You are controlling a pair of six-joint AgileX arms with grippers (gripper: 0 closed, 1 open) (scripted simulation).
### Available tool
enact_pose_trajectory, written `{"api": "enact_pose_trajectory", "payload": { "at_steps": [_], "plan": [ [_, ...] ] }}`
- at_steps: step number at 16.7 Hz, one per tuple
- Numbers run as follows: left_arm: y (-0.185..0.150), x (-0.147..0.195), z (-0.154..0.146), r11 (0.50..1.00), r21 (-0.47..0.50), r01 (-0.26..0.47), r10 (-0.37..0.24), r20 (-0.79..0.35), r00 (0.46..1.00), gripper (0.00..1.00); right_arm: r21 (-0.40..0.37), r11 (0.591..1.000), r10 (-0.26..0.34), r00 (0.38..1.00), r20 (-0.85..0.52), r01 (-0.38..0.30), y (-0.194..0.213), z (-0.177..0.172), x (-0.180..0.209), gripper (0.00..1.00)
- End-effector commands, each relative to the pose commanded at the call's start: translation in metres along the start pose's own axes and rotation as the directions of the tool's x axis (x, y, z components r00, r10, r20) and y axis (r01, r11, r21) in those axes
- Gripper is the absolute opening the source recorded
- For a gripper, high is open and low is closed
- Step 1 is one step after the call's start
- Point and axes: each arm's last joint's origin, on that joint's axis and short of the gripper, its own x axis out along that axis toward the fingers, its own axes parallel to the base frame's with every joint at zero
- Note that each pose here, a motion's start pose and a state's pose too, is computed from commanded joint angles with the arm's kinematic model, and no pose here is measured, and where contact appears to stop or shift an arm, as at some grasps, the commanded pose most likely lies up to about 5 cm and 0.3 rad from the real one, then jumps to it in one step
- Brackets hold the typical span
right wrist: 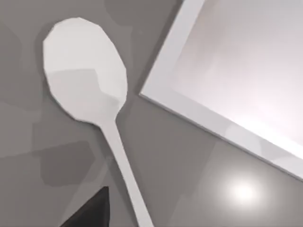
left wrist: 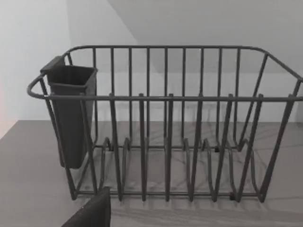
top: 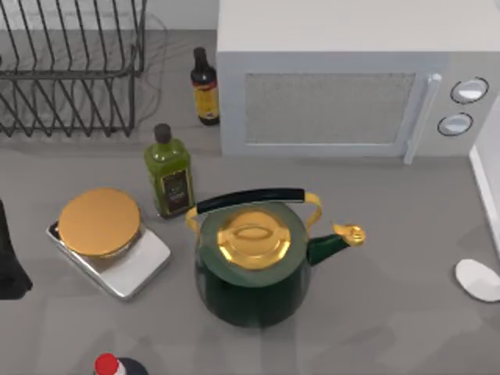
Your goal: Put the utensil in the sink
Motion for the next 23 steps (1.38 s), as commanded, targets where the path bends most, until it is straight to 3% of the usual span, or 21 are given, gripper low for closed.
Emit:
{"api": "enact_pose_trajectory", "payload": {
  "at_steps": [4, 9, 17, 23],
  "plan": [
    [0.0, 0.0, 0.0, 1.0, 0.0, 0.0, 0.0, 0.0, 1.0, 1.0, -0.142, 0.966, 0.165, 0.942, -0.293, -0.214, -0.014, 0.022, 0.018, 1.0],
    [0.0, 0.0, 0.0, 1.0, 0.0, 0.0, 0.0, 0.0, 1.0, 1.0, -0.202, 0.895, 0.267, 0.841, -0.47, -0.397, -0.026, 0.04, 0.034, 1.0],
    [0.0, 0.0, 0.0, 1.0, 0.0, 0.0, 0.0, 0.0, 1.0, 1.0, -0.206, 0.886, 0.276, 0.83, -0.485, -0.415, -0.025, 0.04, 0.039, 1.0],
    [0.0, 0.0, 0.0, 1.0, 0.0, 0.0, 0.0, 0.0, 1.0, 1.0, -0.209, 0.889, 0.271, 0.837, -0.476, -0.407, -0.012, 0.017, 0.091, 1.0]
  ]
}}
